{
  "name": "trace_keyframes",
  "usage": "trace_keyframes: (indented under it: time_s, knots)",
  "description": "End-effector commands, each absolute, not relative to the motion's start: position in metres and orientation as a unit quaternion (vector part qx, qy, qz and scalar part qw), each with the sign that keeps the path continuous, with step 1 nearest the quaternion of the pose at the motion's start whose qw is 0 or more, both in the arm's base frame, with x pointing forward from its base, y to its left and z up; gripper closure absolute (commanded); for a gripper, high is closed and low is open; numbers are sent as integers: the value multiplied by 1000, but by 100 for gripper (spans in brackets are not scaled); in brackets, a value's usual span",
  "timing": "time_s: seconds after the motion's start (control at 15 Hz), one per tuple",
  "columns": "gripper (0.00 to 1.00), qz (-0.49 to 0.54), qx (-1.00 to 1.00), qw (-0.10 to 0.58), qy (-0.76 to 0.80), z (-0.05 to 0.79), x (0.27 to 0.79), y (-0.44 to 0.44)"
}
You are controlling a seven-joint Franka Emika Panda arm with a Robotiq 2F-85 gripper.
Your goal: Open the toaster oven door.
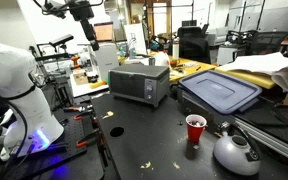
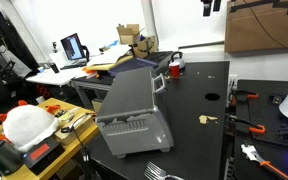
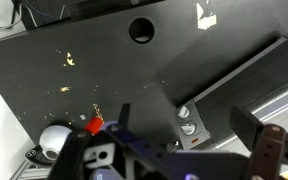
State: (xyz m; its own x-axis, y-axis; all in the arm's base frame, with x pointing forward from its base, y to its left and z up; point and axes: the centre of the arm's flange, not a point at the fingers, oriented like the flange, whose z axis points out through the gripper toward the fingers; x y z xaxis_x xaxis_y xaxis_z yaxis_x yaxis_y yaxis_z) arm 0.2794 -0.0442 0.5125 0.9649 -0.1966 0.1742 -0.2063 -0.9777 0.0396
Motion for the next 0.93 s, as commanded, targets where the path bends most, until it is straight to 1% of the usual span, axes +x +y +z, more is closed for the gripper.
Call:
trace_keyframes:
  time_s: [0.0, 0.47, 0.87]
  knots:
    - [0, 85, 991, 29, -102, 512, 279, -44]
    - [0, 85, 991, 29, -102, 512, 279, -44]
    - [0, 68, 989, 40, -125, 512, 320, -26]
